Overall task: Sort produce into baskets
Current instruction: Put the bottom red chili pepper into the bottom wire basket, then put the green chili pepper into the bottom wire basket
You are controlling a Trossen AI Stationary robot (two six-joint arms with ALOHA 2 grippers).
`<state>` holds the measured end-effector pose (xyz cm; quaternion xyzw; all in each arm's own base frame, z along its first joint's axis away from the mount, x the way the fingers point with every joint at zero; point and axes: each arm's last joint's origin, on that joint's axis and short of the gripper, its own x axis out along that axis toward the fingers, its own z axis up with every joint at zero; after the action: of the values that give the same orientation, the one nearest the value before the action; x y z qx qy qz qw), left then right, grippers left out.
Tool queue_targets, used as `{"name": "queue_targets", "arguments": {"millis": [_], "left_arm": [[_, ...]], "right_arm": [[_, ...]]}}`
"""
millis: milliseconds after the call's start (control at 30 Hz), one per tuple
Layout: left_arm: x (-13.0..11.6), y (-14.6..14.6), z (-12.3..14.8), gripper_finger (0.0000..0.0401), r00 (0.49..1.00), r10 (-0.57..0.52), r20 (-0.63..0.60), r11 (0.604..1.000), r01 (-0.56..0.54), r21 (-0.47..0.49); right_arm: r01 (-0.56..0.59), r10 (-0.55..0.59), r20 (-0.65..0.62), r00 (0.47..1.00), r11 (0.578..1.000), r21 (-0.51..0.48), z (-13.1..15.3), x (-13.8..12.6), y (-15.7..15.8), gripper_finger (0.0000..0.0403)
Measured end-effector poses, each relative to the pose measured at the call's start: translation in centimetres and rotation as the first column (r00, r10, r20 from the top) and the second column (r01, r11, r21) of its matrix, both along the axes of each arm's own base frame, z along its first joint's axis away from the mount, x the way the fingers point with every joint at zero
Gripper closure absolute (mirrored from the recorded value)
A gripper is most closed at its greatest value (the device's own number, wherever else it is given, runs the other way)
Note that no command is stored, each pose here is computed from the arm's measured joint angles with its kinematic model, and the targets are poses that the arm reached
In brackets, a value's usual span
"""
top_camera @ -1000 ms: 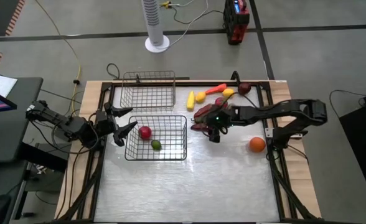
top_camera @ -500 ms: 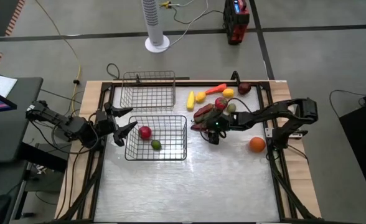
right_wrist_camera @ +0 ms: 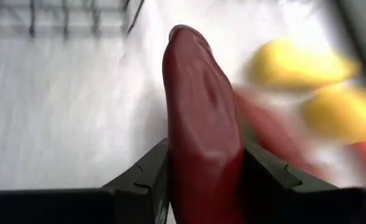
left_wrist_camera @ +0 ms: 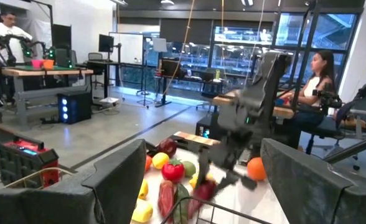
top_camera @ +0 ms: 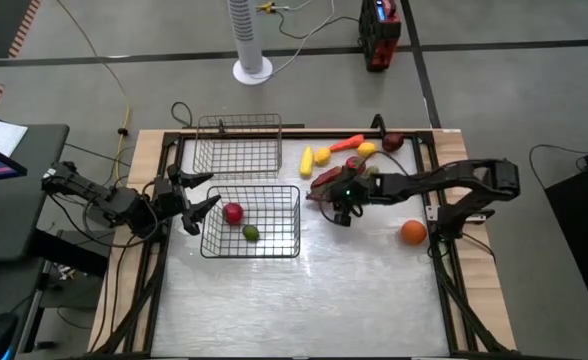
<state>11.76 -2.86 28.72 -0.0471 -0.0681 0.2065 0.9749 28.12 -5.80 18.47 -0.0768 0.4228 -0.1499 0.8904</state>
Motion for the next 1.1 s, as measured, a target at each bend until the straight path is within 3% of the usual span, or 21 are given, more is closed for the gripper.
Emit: {"name": "queue_targets", "arguments": {"millis": [167, 267, 367, 533, 667, 833, 933, 1100], "left_arm": [[0.0, 0.0, 0.1, 0.0097, 1.0, 0.002, 0.005, 1.0, -0.002, 0.005], [0.0, 0.0, 0.1, 0.0097, 1.0, 0.005, 0.005, 1.0, -0.005, 0.005], [0.0, 0.0, 0.1, 0.0097, 1.0, 0.007, 0.004, 1.0, -0.007, 0.006], [0.0, 0.0, 0.1, 0.0097, 1.0, 0.012, 0.003, 1.0, -0.012, 0.009], [0.0, 0.0, 0.0, 0.0097, 1.0, 0.01, 0.001, 1.0, -0.01, 0.0], [0.0, 0.0, -0.1, 0.0097, 1.0, 0.009, -0.008, 1.0, -0.009, -0.002], [0.0, 0.0, -0.1, 0.0097, 1.0, 0.009, -0.009, 1.0, -0.009, 0.0], [0.0, 0.0, -0.1, 0.0097, 1.0, 0.008, -0.006, 1.0, -0.008, -0.006]], "right_arm": [[0.017, 0.006, 0.183, 0.983, 0.992, -0.124, 7.4, 0.6, 0.0, 0.0199], [-0.035, 0.068, 0.308, 0.949, 0.993, -0.114, 10.8, 1.2, 0.4, 0.0169], [-0.162, 0.18, 0.39, 0.903, 0.984, -0.079, 12.2, 2.4, 1.6, 0.016], [-0.31, 0.305, 0.421, 0.854, 0.949, -0.059, 10.3, 5.9, 4.1, 0.016], [-0.32, 0.332, 0.278, 0.902, 0.943, -0.087, 8.9, 7.6, 5.4, 0.016], [-0.188, 0.192, 0.122, 0.974, 0.981, -0.042, 9.2, 6.2, 4.2, 0.0159], [-0.129, 0.127, 0.066, 0.99, 0.991, 0.027, 7.7, 4.8, 3.2, 0.0159], [-0.023, 0.022, 0.038, 0.999, 0.999, 0.034, 5.2, 1.8, 2.2, 0.0158]]}}
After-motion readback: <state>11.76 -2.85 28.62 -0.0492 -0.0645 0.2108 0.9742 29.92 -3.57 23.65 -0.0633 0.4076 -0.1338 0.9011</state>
